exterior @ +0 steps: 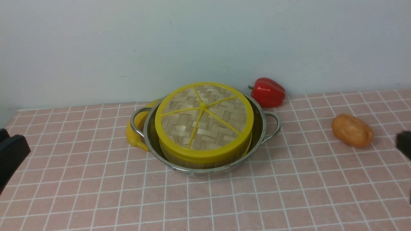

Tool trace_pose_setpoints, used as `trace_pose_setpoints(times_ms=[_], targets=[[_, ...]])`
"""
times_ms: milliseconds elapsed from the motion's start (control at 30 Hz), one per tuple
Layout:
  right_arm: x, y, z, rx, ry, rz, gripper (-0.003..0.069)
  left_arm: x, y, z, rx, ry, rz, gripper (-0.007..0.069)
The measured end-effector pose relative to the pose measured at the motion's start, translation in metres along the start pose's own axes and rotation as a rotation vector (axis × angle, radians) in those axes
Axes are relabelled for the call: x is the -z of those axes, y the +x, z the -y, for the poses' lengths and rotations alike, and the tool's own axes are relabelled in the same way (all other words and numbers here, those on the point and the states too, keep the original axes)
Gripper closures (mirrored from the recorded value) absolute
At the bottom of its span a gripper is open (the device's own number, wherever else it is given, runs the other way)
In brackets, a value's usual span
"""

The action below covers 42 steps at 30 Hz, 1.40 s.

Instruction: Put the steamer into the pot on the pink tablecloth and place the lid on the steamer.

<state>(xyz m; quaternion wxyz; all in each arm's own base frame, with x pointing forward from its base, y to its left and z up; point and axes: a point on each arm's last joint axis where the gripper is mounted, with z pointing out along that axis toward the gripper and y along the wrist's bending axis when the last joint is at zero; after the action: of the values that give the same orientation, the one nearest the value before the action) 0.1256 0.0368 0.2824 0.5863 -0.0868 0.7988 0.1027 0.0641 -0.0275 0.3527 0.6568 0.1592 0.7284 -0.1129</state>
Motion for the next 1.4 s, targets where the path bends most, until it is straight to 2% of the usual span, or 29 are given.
trace_pose_setpoints(times_ms=[167,333,433,633,1300,1367,1400], targets=[[0.024,0.053,0.022,-0.096,0.179,0.120,0.0592,0.000,0.000,0.000,0.000,0.000,-0.001,0.0458],[0.036,0.092,0.028,-0.133,0.273,0.195,0.0568,0.000,0.000,0.000,0.000,0.000,-0.001,0.0455],[0.042,0.097,0.028,-0.131,0.301,0.255,0.0555,0.000,0.000,0.000,0.000,0.000,-0.002,0.0452],[0.050,0.097,0.026,-0.122,0.307,0.318,0.0536,0.000,0.000,0.000,0.000,0.000,-0.002,0.0445],[0.050,0.098,0.026,-0.123,0.309,0.315,0.0477,0.001,0.000,0.000,-0.017,-0.005,0.001,0.0410],[0.050,0.098,0.026,-0.123,0.309,0.316,0.0468,0.005,0.004,-0.003,-0.075,-0.052,0.005,0.0403],[0.050,0.098,0.026,-0.123,0.309,0.316,0.0460,0.007,0.012,-0.007,-0.104,-0.117,-0.003,0.0403]])
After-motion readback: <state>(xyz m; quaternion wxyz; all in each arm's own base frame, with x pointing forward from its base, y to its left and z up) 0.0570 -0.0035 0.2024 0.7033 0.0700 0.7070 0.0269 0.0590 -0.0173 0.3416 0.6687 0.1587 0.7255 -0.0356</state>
